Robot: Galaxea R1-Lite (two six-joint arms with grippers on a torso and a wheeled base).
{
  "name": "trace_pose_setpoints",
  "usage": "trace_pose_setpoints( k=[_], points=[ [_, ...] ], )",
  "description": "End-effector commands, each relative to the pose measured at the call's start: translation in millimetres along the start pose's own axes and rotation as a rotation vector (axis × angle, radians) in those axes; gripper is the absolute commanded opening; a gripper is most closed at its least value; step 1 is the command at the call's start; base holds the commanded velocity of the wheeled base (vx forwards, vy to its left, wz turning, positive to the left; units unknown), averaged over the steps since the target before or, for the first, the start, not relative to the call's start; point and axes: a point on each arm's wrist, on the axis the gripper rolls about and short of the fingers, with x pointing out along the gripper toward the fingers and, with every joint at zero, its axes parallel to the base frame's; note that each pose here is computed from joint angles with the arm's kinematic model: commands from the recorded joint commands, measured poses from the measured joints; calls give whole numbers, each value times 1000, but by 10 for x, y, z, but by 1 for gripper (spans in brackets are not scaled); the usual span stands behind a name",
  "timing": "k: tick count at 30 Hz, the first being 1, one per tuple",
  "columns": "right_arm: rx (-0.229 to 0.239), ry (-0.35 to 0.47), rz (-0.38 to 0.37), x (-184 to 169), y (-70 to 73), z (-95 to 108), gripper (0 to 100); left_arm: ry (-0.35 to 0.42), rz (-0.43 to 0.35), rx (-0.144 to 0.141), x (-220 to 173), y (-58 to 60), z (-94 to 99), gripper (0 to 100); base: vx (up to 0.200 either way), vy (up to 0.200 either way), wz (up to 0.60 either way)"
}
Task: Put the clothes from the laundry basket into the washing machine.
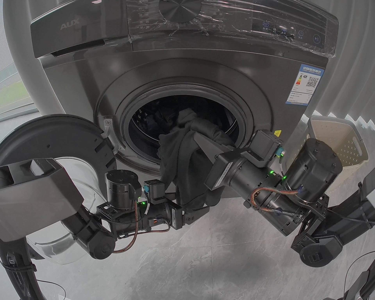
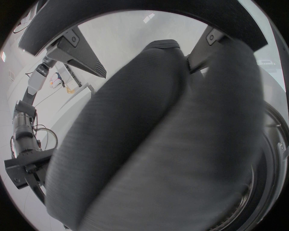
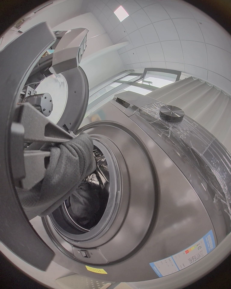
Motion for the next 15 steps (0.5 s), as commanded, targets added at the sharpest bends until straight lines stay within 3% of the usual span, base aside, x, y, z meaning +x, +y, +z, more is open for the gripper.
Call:
trace_pose_setpoints(
  k=[1,9,15],
  points=[
    [0,-2,-1,3,-3,4,0,-18,-50,14,-49,-213,77,100,0,0,0],
    [0,-1,-2,6,-9,0,0,-12,-102,28,-169,-451,92,100,0,0,0],
    [0,-1,-2,6,-9,0,0,-25,-97,33,-126,-437,92,100,0,0,0]
  ],
)
